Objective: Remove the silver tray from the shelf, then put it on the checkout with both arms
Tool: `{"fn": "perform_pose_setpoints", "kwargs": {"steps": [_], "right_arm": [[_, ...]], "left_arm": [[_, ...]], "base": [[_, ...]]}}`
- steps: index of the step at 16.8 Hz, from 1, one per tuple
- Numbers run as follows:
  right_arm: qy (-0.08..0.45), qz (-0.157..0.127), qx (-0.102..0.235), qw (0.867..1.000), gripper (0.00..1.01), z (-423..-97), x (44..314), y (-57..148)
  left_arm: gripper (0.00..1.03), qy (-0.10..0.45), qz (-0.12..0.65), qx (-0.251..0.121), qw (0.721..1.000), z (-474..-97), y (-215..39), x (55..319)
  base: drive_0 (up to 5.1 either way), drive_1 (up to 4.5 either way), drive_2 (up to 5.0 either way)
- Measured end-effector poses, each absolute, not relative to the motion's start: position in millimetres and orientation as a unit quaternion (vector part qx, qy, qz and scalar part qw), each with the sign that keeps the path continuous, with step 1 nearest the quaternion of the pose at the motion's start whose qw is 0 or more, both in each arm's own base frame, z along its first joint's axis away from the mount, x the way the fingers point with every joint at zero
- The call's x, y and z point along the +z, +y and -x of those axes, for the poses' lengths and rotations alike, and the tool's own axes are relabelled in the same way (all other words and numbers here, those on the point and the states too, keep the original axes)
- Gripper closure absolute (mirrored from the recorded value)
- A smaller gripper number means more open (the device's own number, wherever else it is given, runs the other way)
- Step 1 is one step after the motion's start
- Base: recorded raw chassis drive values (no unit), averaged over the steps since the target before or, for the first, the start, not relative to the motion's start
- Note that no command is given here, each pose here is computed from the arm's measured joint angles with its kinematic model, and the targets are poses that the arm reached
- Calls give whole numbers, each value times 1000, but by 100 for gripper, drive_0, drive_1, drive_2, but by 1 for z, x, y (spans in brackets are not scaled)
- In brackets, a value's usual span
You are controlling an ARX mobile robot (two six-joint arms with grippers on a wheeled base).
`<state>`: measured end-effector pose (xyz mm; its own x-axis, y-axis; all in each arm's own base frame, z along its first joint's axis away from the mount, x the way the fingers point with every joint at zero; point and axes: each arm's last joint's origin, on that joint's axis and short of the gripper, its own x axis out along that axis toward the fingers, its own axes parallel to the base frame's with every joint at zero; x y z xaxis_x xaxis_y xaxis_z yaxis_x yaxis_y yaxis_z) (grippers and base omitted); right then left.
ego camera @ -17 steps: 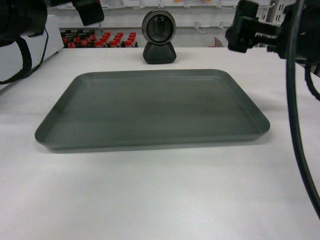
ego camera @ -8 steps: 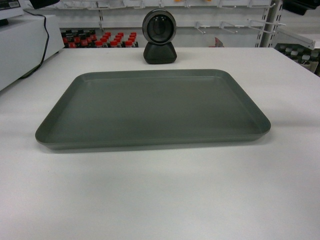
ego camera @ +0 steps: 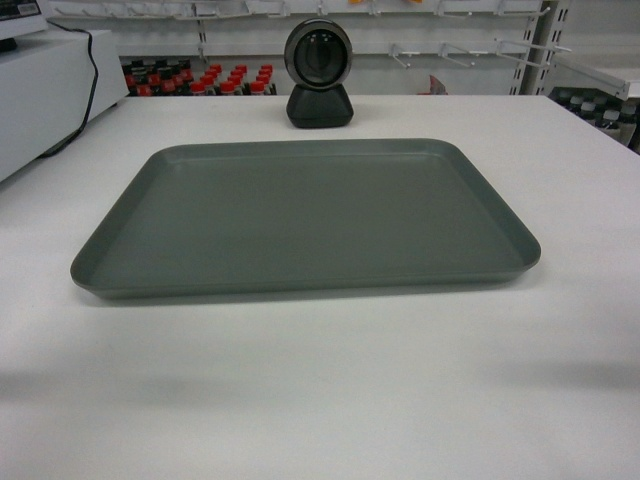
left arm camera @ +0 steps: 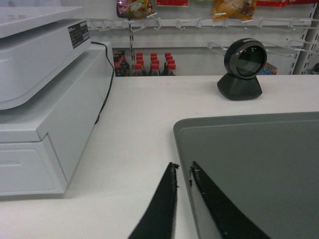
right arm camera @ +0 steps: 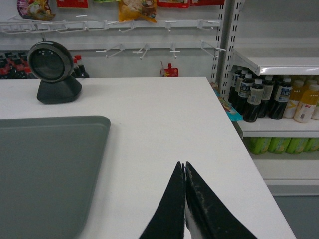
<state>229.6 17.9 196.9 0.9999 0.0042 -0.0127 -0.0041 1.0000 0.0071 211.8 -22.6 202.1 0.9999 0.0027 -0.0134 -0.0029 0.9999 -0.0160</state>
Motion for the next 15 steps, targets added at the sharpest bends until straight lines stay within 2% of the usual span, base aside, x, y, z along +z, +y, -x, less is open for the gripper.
{"fn": "perform_pose_setpoints", "kwargs": {"steps": [1, 3, 4, 6, 8, 12, 13, 15], "right_arm": [[5, -2, 0, 1000, 99, -220, 194, 15], [0, -1, -3, 1000, 99, -206, 190, 11], [2, -1, 8, 1000, 99, -198, 187, 5], [6, -1, -7, 1000, 99, -186, 182, -1], [5, -1, -5, 1000, 99, -174, 179, -1], [4, -1, -4, 1000, 99, -157, 174, -1], [-12, -1, -4, 1000, 99, -154, 170, -1], [18, -1, -3, 1000, 99, -146, 159, -1]], "left_arm": [[101, 3, 9, 2, 1000, -204, -19, 200], [101, 1, 7, 3, 1000, -191, -15, 194], [101, 5, 7, 1, 1000, -185, -13, 190], [101, 6, 7, -3, 1000, -174, -8, 185], [101, 3, 7, 8, 1000, -164, 1, 182], [101, 4, 7, 1, 1000, -149, 0, 176], [101, 4, 7, 1, 1000, -146, 0, 175], [101, 0, 7, 1, 1000, -140, 0, 167]], "base": [[0, 0, 0], [0, 0, 0], [0, 0, 0], [0, 0, 0], [0, 0, 0], [0, 0, 0], [0, 0, 0], [0, 0, 0]]}}
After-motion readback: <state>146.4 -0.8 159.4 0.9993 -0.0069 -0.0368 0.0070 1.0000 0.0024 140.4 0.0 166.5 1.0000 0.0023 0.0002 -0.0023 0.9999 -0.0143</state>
